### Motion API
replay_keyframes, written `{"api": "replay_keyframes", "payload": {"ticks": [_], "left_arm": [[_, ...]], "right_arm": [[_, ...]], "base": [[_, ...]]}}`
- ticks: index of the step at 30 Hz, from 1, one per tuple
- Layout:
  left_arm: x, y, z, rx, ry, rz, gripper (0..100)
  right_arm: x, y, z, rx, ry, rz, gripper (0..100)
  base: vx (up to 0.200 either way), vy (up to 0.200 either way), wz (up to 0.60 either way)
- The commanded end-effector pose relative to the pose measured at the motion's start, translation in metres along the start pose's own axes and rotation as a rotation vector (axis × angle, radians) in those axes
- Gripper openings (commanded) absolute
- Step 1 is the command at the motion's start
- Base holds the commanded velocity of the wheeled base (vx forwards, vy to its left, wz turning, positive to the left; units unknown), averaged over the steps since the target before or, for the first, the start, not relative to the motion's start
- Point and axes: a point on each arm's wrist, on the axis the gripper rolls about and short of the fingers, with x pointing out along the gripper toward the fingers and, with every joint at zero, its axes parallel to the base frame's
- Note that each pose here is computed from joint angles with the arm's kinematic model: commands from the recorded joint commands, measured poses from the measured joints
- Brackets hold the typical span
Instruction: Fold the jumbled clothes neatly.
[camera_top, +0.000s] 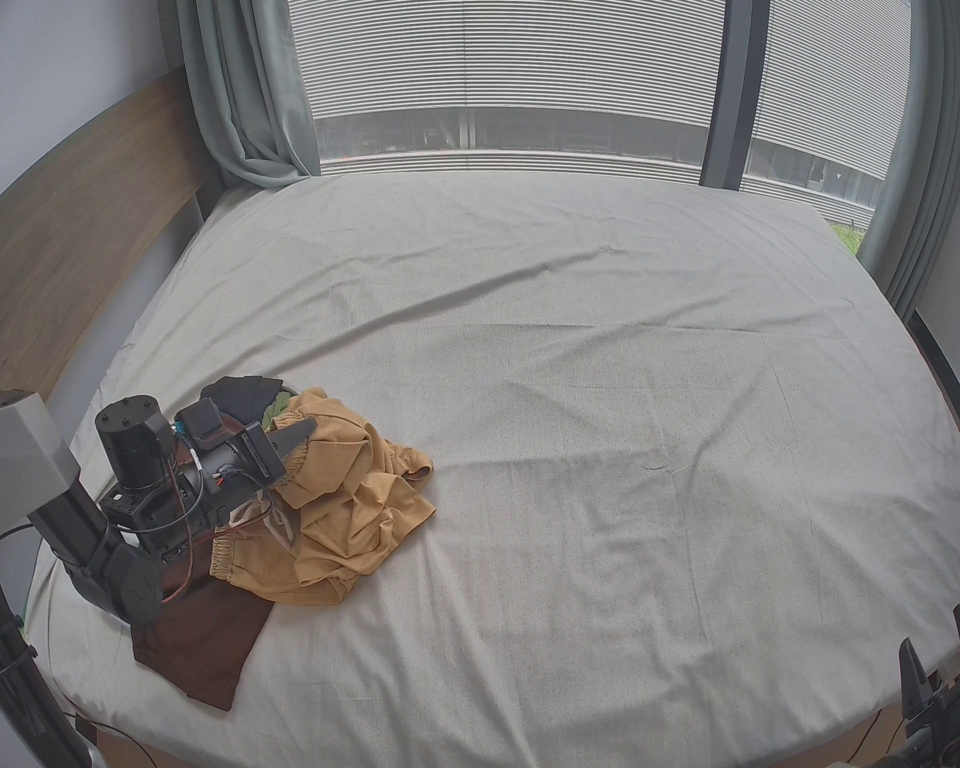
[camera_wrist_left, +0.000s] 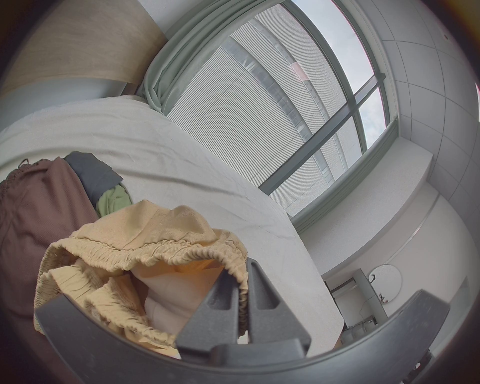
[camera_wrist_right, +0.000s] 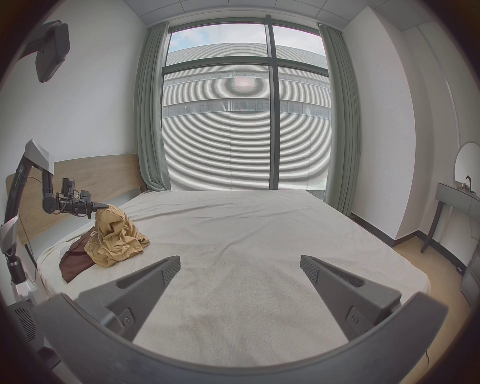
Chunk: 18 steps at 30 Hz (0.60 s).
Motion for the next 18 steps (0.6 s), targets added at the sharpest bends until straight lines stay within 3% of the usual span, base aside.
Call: {"api": "replay_keyframes", "payload": {"ticks": [1, 12, 15, 18], "left_arm": [[0.0, -0.005, -0.006, -0.006, 0.023, -0.008, 0], [0.0, -0.017, -0.013, -0.017, 0.03, -0.01, 0], [0.001, -0.035, -0.014, -0.111, 0.016, -0.036, 0], [0.002, -0.045, -0.014, -0.137, -0.003, -0.044, 0]], "right_arm": [[0.0, 0.0, -0.005, 0.0, 0.0, -0.001, 100], [0.0, 0.0, -0.005, 0.0, 0.0, -0.001, 100], [0.0, 0.0, -0.005, 0.0, 0.0, -0.001, 100], [0.0, 0.0, -0.005, 0.0, 0.0, -0.001, 100]], "base": [[0.0, 0.0, 0.0], [0.0, 0.0, 0.0], [0.0, 0.0, 0.0], [0.0, 0.0, 0.0]]}}
